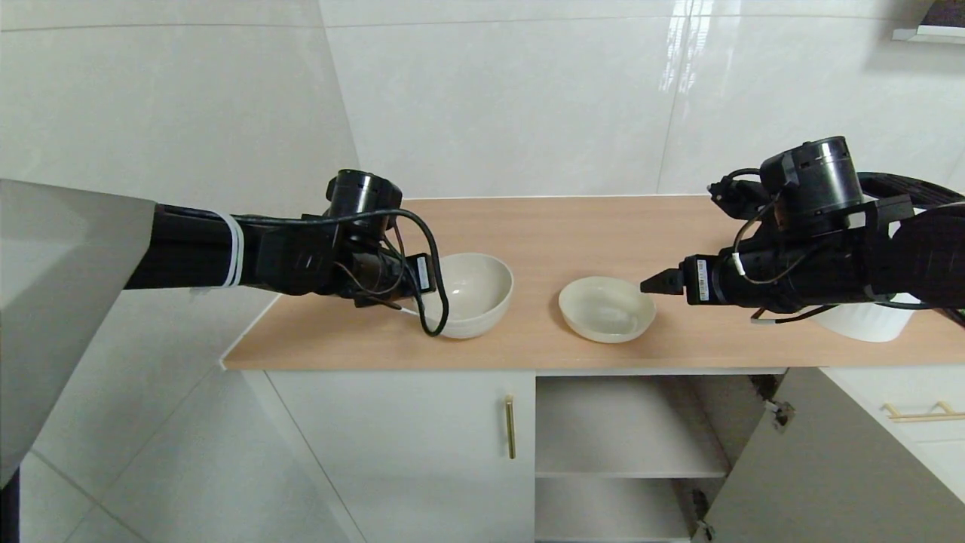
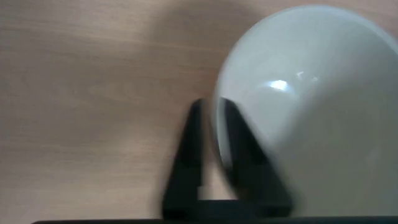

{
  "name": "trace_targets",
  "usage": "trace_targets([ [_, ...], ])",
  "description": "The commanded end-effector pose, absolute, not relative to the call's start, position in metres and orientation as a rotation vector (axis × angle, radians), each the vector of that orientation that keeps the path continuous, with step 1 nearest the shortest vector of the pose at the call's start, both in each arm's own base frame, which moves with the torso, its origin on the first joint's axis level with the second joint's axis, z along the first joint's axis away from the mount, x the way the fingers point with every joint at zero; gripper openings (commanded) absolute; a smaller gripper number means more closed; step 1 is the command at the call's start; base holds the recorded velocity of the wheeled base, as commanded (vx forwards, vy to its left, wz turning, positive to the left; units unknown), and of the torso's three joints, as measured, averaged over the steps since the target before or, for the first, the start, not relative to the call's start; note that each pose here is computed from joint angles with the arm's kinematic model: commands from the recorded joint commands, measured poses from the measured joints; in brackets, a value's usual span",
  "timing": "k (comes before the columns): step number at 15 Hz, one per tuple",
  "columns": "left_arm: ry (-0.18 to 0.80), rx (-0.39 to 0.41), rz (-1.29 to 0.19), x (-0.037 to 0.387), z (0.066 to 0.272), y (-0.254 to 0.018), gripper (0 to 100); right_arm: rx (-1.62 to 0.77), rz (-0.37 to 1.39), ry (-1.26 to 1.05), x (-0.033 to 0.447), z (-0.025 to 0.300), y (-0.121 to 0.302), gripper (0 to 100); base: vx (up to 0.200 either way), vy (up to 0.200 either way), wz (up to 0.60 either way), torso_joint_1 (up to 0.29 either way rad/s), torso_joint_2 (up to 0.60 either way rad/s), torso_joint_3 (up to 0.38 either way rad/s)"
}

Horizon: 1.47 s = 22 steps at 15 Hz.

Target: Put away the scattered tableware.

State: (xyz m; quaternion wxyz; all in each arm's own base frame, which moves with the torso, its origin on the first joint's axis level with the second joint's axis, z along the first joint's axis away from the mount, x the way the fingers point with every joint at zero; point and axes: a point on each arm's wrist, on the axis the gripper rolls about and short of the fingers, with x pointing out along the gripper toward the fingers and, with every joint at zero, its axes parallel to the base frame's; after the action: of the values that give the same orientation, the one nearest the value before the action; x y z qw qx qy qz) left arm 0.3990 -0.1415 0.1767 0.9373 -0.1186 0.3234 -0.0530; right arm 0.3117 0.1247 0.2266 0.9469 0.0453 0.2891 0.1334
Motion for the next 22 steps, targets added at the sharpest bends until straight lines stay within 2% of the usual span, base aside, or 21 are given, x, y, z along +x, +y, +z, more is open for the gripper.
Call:
trace_targets([
  [1,0.629,-0.255,-0.121,0.385,0.195,-0.141,0,0.088,0.261,0.595,0.315,0.224,0.126,100,0.000,0.000,0.00,0.000,0.00,0.000],
  [5,0.599,-0.259,-0.145,0.358,0.217,-0.137,0,0.091,0.206,0.604,0.329,0.215,0.130,100,0.000,0.000,0.00,0.000,0.00,0.000],
  [8,0.540,-0.271,-0.182,0.329,0.245,-0.135,0,0.134,0.181,0.618,0.340,0.208,0.135,100,0.000,0.000,0.00,0.000,0.00,0.000],
  [9,0.540,-0.271,-0.182,0.329,0.245,-0.135,0,0.134,0.181,0.618,0.340,0.208,0.135,100,0.000,0.000,0.00,0.000,0.00,0.000],
  [11,0.515,-0.271,-0.219,0.309,0.258,-0.138,0,0.119,0.170,0.643,0.353,0.192,0.141,100,0.000,0.000,0.00,0.000,0.00,0.000],
  [14,0.507,-0.269,-0.243,0.299,0.263,-0.140,0,0.052,0.022,0.657,0.372,0.167,0.149,100,0.000,0.000,0.00,0.000,0.00,0.000],
  [22,0.503,-0.268,-0.248,0.294,0.265,-0.140,0,0.062,-0.001,0.659,0.383,0.159,0.151,100,0.000,0.000,0.00,0.000,0.00,0.000],
])
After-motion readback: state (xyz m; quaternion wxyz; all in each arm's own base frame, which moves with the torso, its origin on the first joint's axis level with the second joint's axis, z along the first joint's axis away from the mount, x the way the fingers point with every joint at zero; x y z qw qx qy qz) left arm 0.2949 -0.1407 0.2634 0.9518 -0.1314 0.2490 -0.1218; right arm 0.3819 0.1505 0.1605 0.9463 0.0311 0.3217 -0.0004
